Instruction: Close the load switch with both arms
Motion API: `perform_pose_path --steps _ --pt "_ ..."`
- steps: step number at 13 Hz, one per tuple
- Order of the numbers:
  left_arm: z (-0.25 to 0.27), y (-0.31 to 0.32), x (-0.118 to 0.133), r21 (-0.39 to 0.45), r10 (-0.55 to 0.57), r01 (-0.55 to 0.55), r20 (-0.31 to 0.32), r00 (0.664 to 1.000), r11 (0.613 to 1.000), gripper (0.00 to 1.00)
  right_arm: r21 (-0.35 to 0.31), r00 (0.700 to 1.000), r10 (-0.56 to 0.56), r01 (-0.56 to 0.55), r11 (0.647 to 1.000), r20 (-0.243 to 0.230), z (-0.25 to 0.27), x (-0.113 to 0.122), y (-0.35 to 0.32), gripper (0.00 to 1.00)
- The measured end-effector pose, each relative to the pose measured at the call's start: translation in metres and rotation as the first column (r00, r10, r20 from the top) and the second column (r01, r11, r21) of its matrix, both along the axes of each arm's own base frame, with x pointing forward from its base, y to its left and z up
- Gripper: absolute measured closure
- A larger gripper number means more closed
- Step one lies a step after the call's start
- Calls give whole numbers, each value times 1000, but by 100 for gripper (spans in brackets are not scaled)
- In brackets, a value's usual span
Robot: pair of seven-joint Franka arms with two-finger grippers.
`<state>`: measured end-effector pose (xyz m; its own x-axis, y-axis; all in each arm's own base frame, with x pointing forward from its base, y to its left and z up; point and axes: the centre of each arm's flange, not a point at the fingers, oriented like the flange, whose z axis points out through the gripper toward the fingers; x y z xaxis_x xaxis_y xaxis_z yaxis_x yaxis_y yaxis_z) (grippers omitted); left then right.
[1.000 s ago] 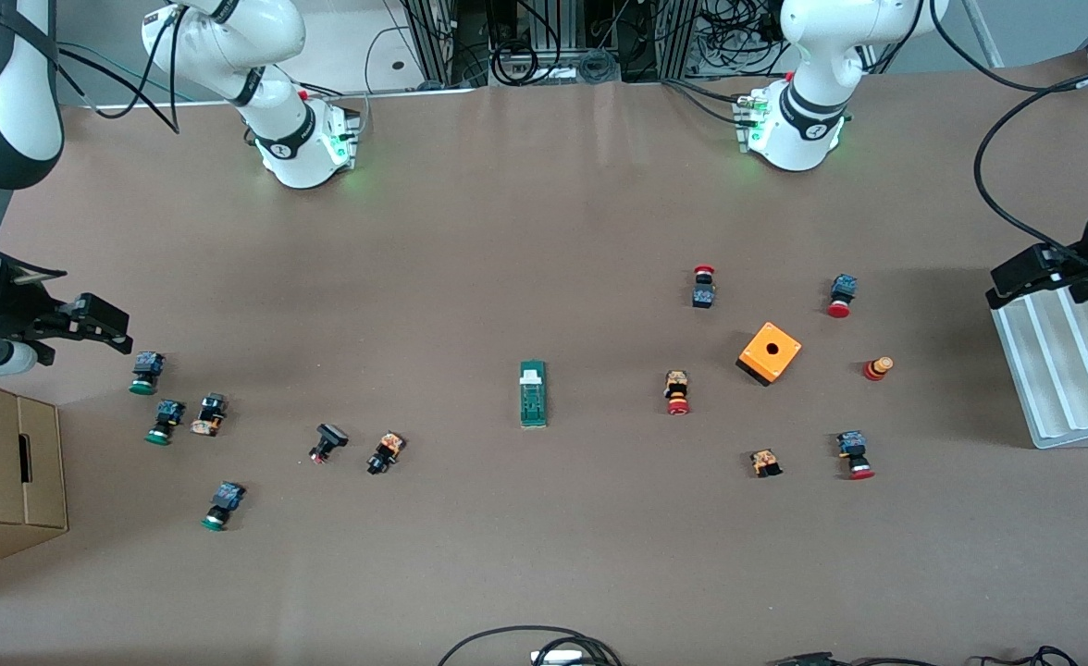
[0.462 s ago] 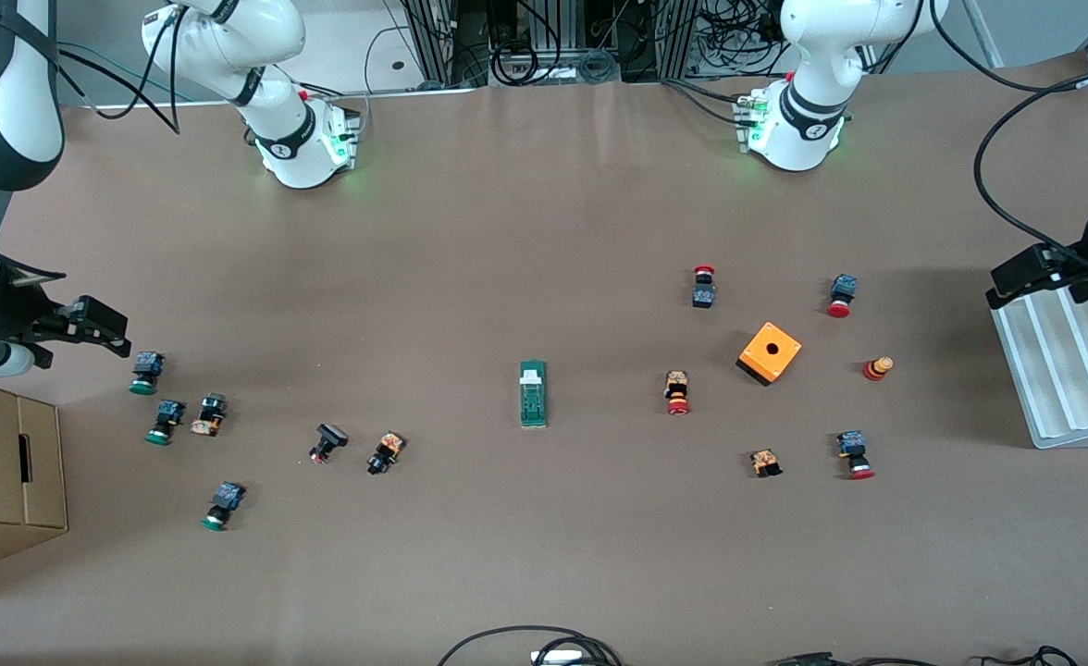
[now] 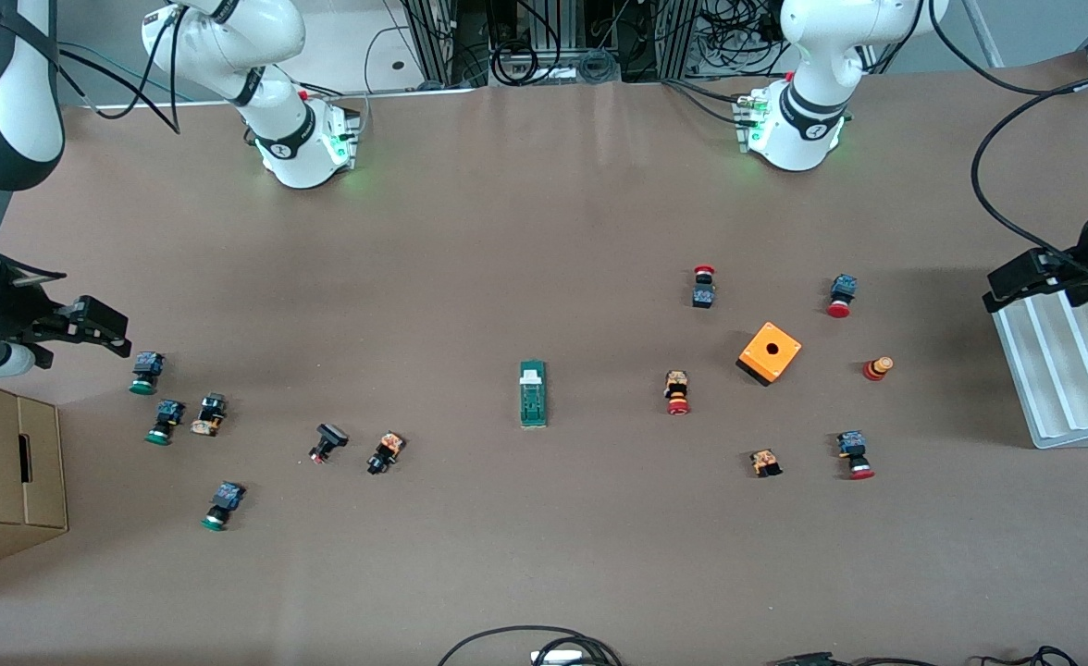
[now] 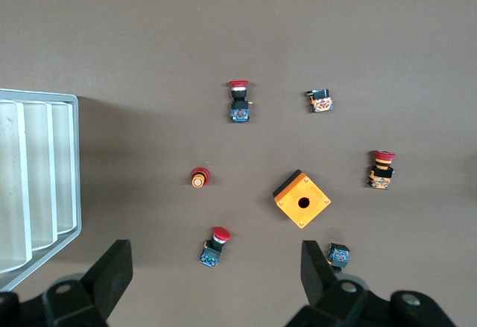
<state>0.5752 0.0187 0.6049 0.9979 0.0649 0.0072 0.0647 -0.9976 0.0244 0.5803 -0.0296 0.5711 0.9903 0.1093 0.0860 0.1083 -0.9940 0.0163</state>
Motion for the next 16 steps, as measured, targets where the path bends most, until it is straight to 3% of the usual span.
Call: perform_pose_path --steps 8,16 --pt "-84 -33 36 -15 -61 60 -130 990 998 0 0 1000 -2 2 1000 -1 -1 0 -1 0" --pt "-98 -116 53 11 -188 188 -31 982 982 0 0 1000 -3 3 1000 -2 -1 0 -1 0"
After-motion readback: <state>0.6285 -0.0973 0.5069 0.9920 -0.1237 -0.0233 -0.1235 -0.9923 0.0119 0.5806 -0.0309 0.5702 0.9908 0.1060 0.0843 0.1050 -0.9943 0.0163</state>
